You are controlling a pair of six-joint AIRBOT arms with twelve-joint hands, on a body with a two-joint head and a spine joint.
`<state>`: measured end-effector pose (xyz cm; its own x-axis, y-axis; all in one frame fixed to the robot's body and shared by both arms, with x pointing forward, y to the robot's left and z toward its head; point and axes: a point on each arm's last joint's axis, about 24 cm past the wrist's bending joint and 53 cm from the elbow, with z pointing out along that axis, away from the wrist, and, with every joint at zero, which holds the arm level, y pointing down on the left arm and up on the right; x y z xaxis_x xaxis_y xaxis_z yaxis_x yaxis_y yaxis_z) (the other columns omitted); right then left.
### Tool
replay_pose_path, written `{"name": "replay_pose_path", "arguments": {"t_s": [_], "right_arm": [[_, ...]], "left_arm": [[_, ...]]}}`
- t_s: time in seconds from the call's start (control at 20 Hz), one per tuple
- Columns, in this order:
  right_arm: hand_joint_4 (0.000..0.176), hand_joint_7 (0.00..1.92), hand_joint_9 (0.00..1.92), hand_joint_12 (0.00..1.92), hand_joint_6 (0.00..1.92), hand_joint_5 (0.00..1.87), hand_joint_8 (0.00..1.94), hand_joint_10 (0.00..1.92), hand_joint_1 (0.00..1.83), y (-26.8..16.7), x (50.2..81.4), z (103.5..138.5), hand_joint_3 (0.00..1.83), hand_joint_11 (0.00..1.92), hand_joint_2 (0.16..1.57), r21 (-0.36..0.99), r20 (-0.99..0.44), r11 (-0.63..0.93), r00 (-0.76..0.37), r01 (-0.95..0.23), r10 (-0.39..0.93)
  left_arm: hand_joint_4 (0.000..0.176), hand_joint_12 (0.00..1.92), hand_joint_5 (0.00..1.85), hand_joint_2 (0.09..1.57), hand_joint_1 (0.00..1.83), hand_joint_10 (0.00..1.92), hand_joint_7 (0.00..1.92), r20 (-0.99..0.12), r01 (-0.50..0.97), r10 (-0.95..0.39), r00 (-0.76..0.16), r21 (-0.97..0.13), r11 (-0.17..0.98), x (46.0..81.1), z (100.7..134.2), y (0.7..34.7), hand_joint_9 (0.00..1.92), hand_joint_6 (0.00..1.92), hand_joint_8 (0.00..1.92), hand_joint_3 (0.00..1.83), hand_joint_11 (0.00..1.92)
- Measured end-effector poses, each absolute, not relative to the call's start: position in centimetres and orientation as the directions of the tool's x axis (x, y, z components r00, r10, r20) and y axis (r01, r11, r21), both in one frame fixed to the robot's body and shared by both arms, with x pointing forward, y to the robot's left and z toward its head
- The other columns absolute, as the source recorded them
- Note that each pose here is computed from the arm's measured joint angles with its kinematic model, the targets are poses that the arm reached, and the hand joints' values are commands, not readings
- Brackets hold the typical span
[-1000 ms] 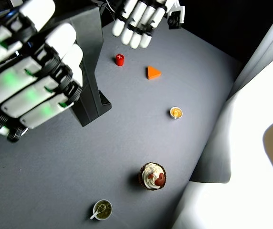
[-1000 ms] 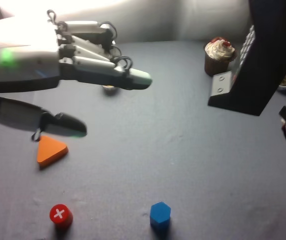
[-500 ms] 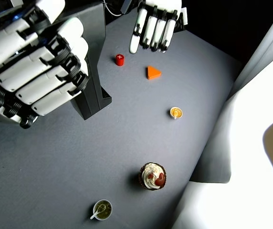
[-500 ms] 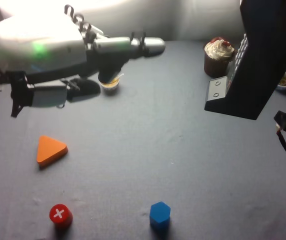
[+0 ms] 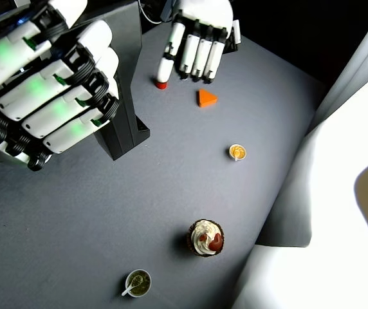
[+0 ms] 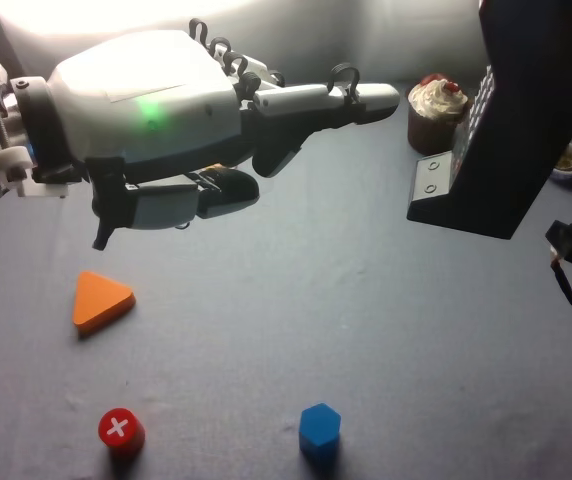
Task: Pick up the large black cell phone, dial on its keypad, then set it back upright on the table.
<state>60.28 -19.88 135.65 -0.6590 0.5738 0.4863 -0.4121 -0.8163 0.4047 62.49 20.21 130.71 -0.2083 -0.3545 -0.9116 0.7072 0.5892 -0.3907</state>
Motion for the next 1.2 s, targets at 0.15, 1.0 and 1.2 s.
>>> {"name": "replay_pose_path", "arguments": {"t_s": [0.15, 1.0, 1.2], "right_arm": [[0.000, 0.81, 0.76, 1.63, 0.80, 0.98, 1.11, 1.36, 1.48, -19.8, 60.2, 135.7, 0.00, 0.83, 1.14, 0.406, 0.485, -0.816, -0.661, -0.411, 0.573], [0.000, 0.81, 0.79, 1.59, 0.79, 0.97, 1.19, 1.30, 1.48, -19.4, 60.0, 135.6, 0.00, 0.86, 1.14, 0.409, 0.485, -0.817, -0.662, -0.406, 0.571], [0.000, 0.78, 0.76, 1.61, 0.76, 0.98, 1.23, 1.35, 1.48, -19.5, 60.0, 135.6, 0.00, 0.84, 1.15, 0.408, 0.489, -0.816, -0.657, -0.408, 0.573]], "left_arm": [[0.090, 1.92, 0.05, 1.35, 1.28, 1.92, 0.54, -0.910, 0.714, -0.348, -0.224, -0.396, 0.577, 62.5, 130.2, 18.7, 0.77, 0.00, 1.76, 0.00, 0.56], [0.097, 1.92, 0.07, 1.35, 1.28, 1.92, 0.56, -0.912, 0.684, -0.365, -0.185, -0.386, 0.619, 63.5, 129.9, 16.4, 0.76, 0.00, 1.74, 0.00, 0.57], [0.095, 1.92, 0.07, 1.35, 1.28, 1.92, 0.54, -0.903, 0.712, -0.396, -0.165, -0.387, 0.586, 63.0, 131.3, 16.0, 0.77, 0.00, 1.76, 0.00, 0.59]]}}
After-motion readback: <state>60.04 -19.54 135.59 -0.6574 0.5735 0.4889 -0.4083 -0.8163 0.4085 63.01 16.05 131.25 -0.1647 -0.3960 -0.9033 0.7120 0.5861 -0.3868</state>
